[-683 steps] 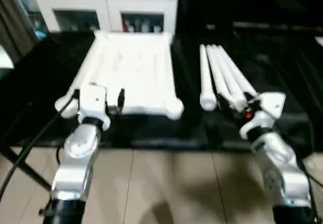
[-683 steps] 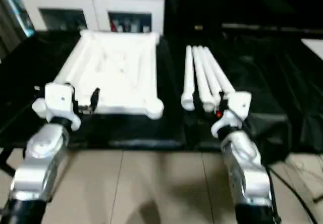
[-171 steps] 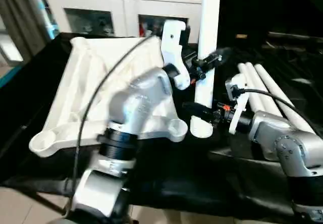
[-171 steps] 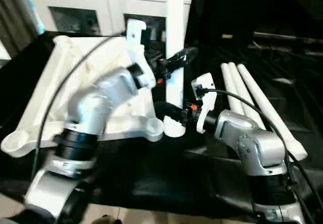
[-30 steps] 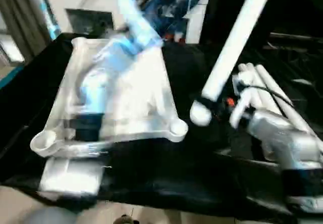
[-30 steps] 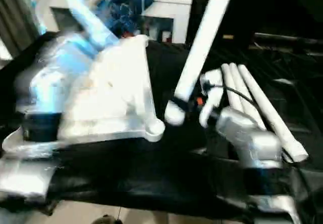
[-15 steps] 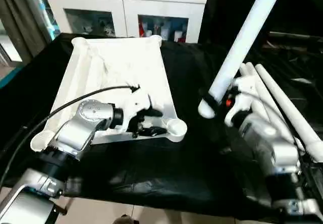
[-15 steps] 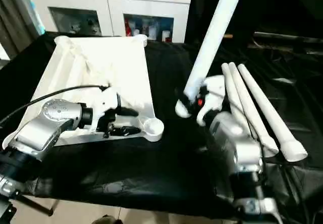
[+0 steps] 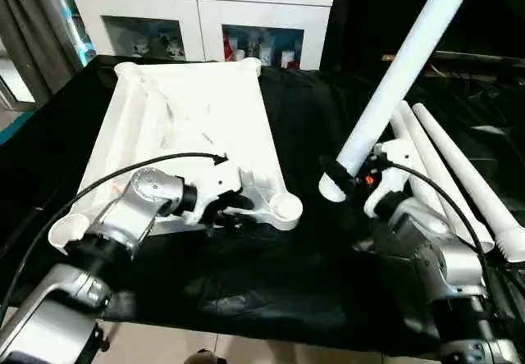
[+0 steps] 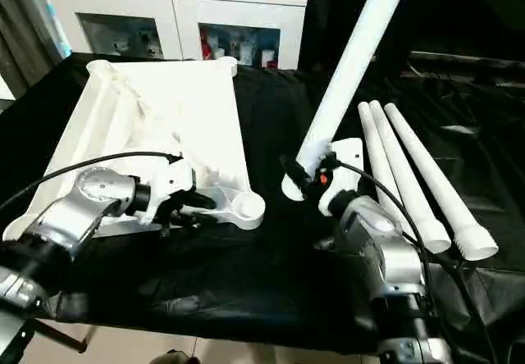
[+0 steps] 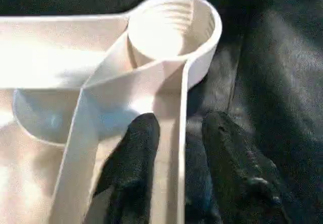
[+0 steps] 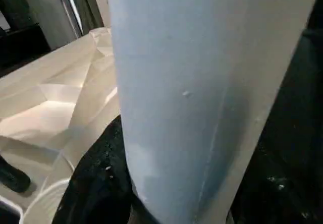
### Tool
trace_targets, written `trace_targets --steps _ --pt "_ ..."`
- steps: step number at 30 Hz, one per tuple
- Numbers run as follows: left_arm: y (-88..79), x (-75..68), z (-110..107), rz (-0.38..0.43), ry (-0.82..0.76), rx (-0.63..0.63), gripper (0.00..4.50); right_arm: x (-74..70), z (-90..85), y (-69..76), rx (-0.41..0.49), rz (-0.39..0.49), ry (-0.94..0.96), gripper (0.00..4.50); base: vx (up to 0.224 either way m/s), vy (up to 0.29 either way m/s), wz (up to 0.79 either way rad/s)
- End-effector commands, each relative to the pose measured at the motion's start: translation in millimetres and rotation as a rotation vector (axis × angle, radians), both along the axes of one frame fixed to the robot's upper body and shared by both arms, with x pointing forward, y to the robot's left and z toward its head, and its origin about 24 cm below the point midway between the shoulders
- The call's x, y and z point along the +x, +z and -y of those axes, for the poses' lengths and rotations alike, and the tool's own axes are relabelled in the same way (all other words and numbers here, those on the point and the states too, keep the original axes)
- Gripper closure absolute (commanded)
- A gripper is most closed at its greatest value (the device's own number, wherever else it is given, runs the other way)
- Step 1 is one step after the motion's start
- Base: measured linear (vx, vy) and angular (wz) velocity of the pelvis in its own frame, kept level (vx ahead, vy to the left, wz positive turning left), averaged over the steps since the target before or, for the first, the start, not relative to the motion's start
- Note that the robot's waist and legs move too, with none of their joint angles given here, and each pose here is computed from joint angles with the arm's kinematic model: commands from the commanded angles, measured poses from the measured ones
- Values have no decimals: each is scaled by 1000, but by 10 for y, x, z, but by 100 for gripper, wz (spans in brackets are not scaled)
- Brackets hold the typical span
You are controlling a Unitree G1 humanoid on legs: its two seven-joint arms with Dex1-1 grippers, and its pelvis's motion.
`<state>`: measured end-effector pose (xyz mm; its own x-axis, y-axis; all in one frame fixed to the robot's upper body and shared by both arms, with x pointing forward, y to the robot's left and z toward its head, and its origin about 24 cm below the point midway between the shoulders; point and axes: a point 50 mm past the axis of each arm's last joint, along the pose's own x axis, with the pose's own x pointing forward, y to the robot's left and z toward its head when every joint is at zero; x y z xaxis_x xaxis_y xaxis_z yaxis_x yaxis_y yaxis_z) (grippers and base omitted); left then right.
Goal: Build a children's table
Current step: Insert table leg to table base
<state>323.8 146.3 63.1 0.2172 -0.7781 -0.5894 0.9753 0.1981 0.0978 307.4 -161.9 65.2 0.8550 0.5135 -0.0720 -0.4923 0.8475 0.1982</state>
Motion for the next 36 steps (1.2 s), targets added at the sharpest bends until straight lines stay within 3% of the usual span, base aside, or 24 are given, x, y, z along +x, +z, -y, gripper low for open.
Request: trace_targets --steps 1,3,6,8,12,15,22,25,28,36 --pt "33 22 -25 7 -1 9 325 11 29 88 -2 46 -12 255 0 0 0" --pt "22 18 -66 0 3 20 353 12 30 87 -1 46 -11 255 0 0 0" --pt "5 20 -117 -7 10 28 362 7 20 90 0 46 -3 255 0 0 0" --pt "4 21 -144 -10 14 31 400 7 17 91 -1 46 -1 255 0 0 0" --pt "-10 15 -164 -27 27 18 398 15 34 88 -11 43 -15 255 0 0 0" --pt "-34 8 -150 -35 33 7 442 14 30 85 -12 30 -2 255 0 0 0" --pt "-68 42 229 -2 49 -52 450 -6 -101 130 99 -59 179 255 0 0 0" --pt "-113 -4 482 -17 11 -60 450 43 -136 158 84 -53 193 255 0 0 0" --pt "-153 -23 577 -11 -3 -55 450 71 -150 166 54 -61 217 255 0 0 0" --pt "-147 -36 626 -2 -18 -55 450 114 -187 84 -44 -96 275 255 0 0 0"
